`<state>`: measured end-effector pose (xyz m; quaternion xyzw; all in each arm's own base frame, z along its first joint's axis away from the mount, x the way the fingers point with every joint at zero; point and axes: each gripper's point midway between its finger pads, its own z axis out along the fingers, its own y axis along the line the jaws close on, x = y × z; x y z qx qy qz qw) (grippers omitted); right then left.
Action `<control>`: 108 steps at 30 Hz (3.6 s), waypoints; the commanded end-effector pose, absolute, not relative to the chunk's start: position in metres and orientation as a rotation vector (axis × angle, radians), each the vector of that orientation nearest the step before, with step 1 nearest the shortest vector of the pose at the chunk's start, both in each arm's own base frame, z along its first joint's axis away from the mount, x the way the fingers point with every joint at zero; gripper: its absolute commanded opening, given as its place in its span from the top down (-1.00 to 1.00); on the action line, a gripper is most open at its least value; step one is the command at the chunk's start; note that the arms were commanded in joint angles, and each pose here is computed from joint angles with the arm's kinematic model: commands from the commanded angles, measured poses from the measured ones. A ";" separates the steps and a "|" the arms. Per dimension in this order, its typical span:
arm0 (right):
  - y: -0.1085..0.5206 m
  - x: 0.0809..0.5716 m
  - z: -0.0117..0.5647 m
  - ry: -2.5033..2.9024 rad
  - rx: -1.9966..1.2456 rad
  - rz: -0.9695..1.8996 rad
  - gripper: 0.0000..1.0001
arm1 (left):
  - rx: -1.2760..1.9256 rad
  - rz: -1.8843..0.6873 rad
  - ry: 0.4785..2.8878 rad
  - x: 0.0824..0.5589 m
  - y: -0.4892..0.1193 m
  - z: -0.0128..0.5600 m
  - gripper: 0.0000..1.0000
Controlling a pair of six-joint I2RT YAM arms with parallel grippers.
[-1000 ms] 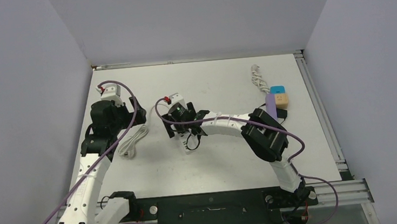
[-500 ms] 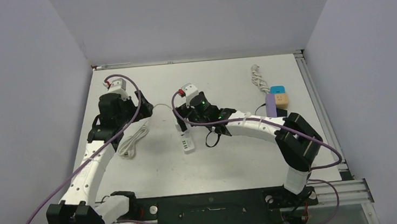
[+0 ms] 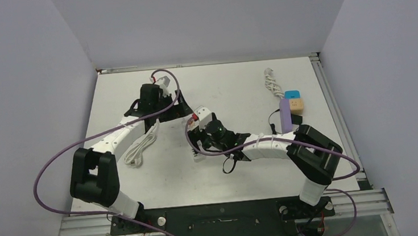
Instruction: Pull the plug off the socket
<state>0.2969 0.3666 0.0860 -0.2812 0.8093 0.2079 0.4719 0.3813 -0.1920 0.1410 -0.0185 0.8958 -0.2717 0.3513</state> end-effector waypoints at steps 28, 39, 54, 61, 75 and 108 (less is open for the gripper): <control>0.374 0.308 0.069 1.940 -0.486 0.394 0.03 | 0.029 -0.747 2.369 0.360 -0.203 0.147 -0.78; 0.381 0.303 0.065 1.941 -0.499 0.449 0.26 | 0.025 -0.824 2.374 0.359 -0.212 0.145 -0.54; 0.380 0.302 0.068 1.938 -0.476 0.466 0.03 | 0.034 -0.642 2.503 0.357 -0.197 0.101 -0.27; 0.378 0.304 0.066 1.946 -0.470 0.449 0.09 | 0.051 -0.646 2.560 0.345 -0.201 0.083 -0.21; 0.350 0.316 0.047 2.036 -0.344 0.505 0.51 | 0.045 -0.615 2.616 0.341 -0.199 0.069 0.00; 0.358 0.306 0.060 1.964 -0.447 0.296 0.71 | 0.032 -0.643 2.742 0.326 -0.207 0.034 0.24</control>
